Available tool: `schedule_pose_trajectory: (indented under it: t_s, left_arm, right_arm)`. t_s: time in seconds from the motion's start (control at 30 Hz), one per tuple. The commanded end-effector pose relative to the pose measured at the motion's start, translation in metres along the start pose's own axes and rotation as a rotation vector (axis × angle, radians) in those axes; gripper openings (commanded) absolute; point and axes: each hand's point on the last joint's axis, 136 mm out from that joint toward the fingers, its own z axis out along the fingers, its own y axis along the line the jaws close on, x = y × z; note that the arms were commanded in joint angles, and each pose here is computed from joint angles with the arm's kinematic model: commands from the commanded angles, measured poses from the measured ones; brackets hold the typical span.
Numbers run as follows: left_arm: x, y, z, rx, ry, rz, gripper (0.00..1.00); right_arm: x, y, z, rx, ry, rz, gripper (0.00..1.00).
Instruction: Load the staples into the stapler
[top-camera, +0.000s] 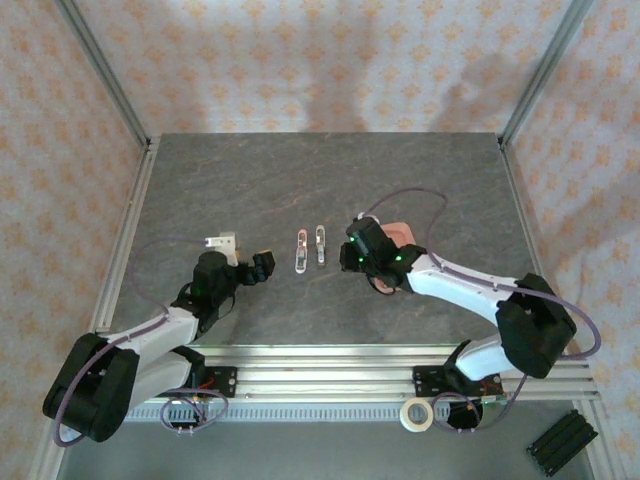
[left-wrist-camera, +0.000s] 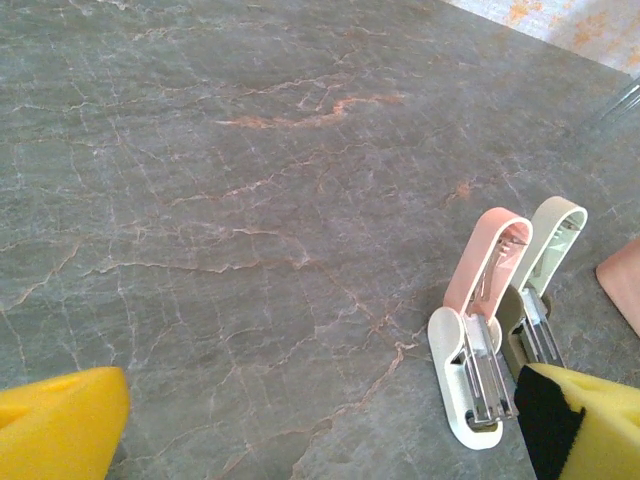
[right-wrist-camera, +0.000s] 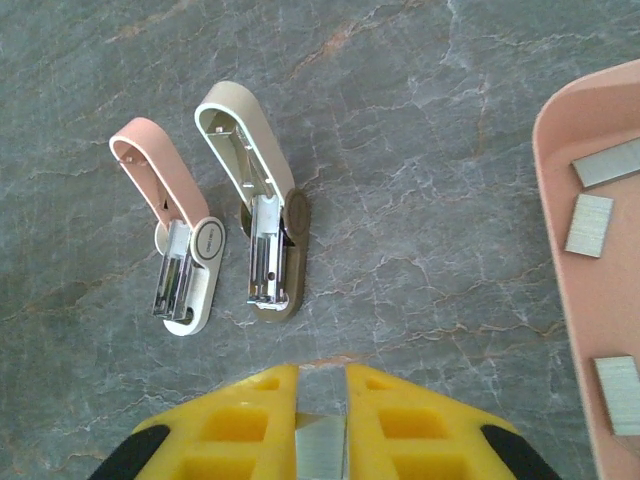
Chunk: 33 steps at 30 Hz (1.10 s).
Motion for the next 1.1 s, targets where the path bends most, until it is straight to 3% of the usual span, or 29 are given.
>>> schedule_pose_trajectory:
  t_s: [0.0,0.47,0.73,1.07]
  left_arm:
    - [-0.009,0.001,-0.001,0.002,-0.051,0.021,1.00]
    - [0.001,0.006,0.005,-0.011,-0.031,0.036,1.00]
    - [0.010,0.011,0.011,-0.021,-0.013,-0.026,1.00]
    - [0.013,0.015,0.015,-0.038,-0.013,-0.016,1.00]
  right_arm:
    - [-0.013,0.010,0.002,-0.015,-0.052,-0.017,0.16]
    - [-0.010,0.024,0.029,-0.037,-0.048,-0.044,0.16]
    - [-0.011,0.044,0.050,-0.058,-0.031,-0.072,0.16]
    - [-0.014,0.044,0.069,-0.006,-0.012,-0.120,0.16]
